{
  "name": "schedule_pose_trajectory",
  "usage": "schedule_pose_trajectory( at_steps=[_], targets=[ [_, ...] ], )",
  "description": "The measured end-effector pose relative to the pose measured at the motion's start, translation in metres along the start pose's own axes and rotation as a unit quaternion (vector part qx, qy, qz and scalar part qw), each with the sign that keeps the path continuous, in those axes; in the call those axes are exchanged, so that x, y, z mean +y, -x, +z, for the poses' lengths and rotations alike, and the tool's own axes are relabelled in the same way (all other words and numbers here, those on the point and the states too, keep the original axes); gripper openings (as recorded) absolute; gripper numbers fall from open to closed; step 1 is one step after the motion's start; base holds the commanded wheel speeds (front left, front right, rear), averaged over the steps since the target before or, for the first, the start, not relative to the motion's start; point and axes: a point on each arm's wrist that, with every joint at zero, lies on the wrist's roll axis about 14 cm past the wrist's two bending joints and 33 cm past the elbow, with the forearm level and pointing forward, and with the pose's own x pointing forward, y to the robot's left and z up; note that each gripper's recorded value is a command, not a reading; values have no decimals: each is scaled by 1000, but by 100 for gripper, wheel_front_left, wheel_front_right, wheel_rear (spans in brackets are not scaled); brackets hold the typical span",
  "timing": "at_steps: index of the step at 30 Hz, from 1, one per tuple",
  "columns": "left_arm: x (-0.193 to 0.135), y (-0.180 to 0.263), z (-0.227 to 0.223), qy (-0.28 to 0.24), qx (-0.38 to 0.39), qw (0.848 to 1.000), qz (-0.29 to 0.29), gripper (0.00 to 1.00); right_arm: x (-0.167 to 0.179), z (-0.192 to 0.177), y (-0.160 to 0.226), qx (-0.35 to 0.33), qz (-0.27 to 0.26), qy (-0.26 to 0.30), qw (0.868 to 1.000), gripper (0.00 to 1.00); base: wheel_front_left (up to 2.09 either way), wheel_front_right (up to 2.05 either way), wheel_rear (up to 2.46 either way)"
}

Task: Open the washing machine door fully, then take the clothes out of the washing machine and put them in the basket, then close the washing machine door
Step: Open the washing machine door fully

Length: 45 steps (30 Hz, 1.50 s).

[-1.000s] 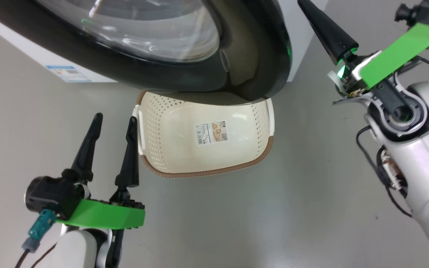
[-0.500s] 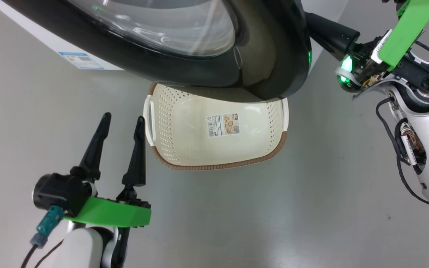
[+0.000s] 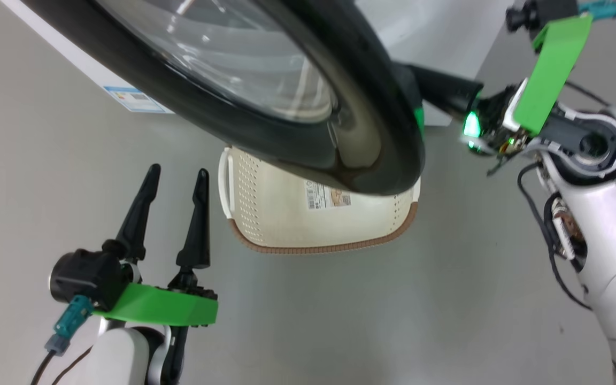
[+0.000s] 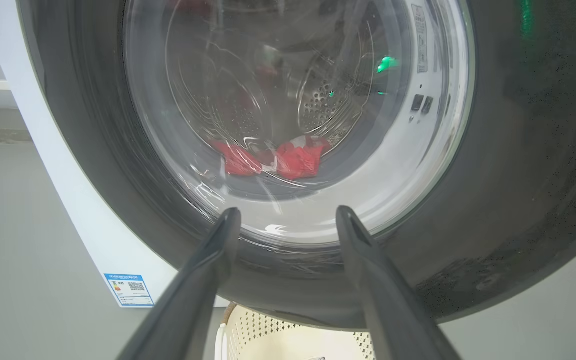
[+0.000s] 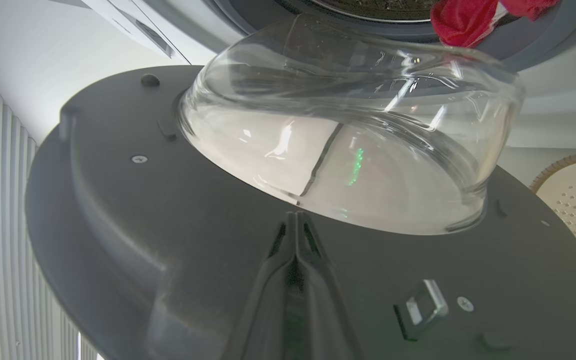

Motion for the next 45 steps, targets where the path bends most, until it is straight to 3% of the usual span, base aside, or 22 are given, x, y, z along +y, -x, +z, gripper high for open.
schedule_pose_trajectory(
  at_steps=[21,45],
  targets=[
    [29,48,55,7,-59,997,54,100,18,-96,-16,103,-9,-10,995,0,0,0,0],
    [68,124,80,9,-93,989,118,100,36,-192,-39,186,-26,-19,982,0,0,0,0]
  ],
)
